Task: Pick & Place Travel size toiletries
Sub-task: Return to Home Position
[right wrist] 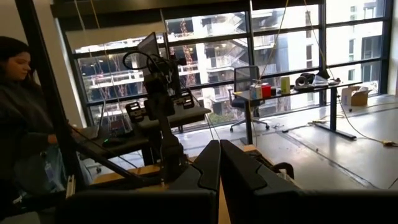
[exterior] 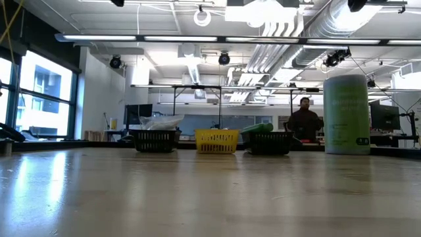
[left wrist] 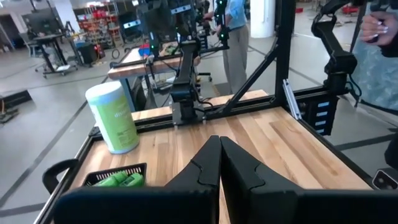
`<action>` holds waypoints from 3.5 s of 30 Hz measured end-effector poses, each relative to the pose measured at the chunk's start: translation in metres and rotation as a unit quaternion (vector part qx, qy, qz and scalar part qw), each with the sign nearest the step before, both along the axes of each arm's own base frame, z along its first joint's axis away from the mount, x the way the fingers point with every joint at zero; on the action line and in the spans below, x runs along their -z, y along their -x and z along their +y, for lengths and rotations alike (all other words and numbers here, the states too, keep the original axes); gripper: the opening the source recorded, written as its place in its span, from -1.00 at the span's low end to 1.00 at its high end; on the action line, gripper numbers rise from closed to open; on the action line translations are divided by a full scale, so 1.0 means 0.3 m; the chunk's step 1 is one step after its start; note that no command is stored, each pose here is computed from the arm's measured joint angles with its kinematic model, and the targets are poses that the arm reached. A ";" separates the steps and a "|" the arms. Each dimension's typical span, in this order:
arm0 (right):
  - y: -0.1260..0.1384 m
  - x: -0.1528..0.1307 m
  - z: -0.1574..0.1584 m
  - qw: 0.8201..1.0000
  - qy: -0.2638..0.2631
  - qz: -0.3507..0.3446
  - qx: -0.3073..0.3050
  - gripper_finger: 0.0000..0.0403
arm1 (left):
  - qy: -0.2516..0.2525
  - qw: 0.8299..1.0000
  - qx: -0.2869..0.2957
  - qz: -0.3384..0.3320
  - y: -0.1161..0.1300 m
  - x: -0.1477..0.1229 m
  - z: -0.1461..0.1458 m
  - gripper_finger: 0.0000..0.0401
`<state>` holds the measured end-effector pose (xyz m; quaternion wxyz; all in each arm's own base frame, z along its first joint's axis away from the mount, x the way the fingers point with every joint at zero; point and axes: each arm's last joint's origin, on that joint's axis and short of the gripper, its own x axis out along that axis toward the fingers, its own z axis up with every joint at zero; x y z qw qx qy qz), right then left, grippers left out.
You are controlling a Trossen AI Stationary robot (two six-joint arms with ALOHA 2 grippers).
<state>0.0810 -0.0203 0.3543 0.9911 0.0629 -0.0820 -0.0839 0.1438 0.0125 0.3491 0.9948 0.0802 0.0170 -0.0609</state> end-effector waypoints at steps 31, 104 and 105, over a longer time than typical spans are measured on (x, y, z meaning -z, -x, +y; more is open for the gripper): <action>0.153 0.033 0.042 1.000 -0.013 -0.010 0.008 -0.98 | -0.002 0.996 -0.030 -0.089 0.269 0.203 -0.031 -1.00; 0.112 0.226 0.024 0.997 -0.013 -0.074 0.032 -0.98 | 0.016 0.993 -0.111 -0.030 0.157 0.603 0.000 -1.00; 0.096 0.250 0.021 0.997 -0.013 -0.068 0.028 -0.98 | 0.016 0.993 -0.111 -0.030 0.157 0.604 0.000 -1.00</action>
